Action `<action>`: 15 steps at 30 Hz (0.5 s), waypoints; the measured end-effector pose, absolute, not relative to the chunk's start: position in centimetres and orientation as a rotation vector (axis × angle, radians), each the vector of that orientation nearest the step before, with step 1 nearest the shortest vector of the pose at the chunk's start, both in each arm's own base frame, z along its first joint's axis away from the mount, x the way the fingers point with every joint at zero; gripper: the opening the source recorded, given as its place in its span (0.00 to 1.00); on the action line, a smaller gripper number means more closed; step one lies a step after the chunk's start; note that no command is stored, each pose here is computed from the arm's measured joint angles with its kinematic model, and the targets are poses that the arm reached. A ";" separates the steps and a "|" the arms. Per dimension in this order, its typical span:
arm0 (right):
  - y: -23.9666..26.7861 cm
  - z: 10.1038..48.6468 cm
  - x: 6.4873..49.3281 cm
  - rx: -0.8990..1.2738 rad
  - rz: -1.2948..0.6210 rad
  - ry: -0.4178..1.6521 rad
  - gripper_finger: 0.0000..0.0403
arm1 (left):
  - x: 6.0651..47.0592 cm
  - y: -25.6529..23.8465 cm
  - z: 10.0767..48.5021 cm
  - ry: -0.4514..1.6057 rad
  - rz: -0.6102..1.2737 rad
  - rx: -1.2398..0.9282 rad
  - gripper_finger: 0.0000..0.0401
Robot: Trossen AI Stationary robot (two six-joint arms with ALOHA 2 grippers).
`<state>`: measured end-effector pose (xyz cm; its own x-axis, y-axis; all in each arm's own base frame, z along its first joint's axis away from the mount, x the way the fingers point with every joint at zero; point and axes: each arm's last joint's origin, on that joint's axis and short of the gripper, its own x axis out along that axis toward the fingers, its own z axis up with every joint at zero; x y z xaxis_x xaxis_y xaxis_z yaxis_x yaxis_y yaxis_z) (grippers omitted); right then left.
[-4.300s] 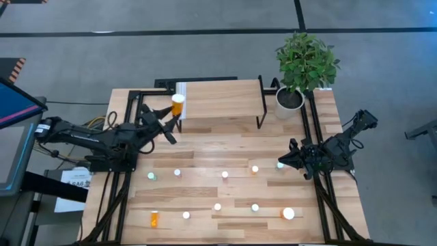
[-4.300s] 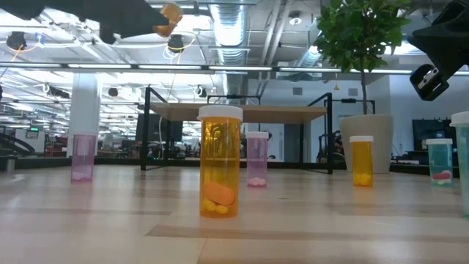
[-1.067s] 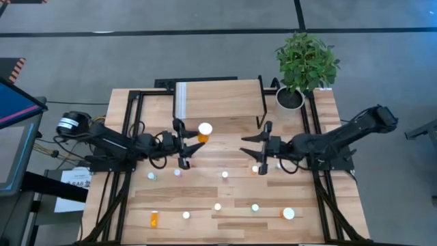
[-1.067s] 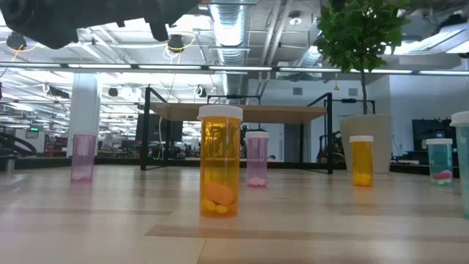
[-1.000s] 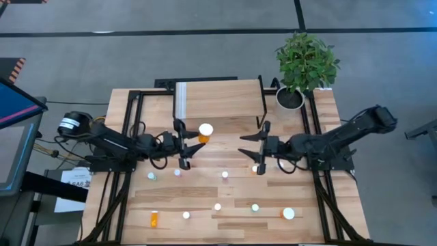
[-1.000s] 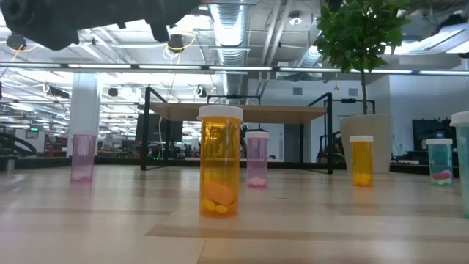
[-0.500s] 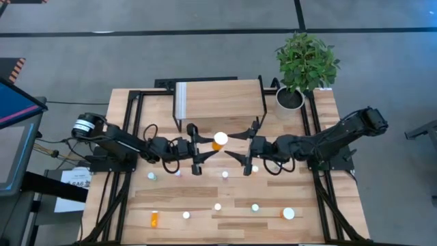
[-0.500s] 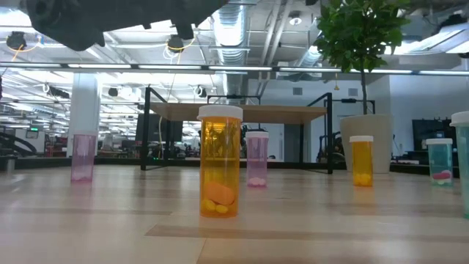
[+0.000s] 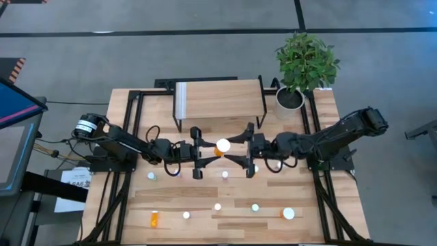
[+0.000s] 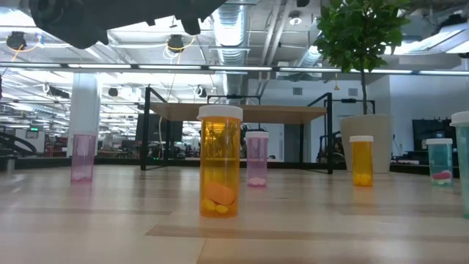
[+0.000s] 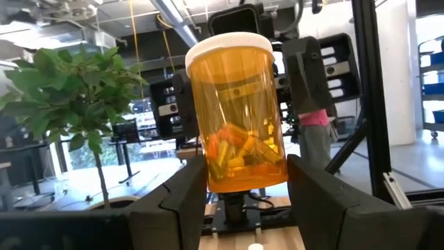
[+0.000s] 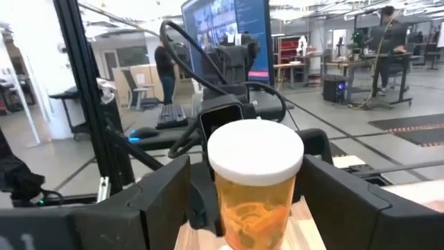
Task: Pick and place medicine bottles onto shelf by color
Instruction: Put the top large orange pill bottle on the shelf
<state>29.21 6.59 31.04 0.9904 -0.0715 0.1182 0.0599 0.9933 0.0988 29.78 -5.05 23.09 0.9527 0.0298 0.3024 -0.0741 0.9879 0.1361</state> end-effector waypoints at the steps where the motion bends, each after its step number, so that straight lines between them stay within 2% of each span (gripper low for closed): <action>1: 6.6 31.1 29.2 0.097 -0.059 -0.128 0.73 | 29.8 -5.1 23.1 -0.306 0.049 0.147 0.40; 15: 6.3 31.1 29.3 0.091 -0.067 -0.131 0.72 | 29.8 -5.1 23.0 -0.301 0.029 0.141 0.40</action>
<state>29.27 6.26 31.14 0.9892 -0.0725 0.1273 0.0606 0.9936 0.0950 29.80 -5.11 23.05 0.9547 0.0078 0.2976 -0.0499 0.9897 0.1340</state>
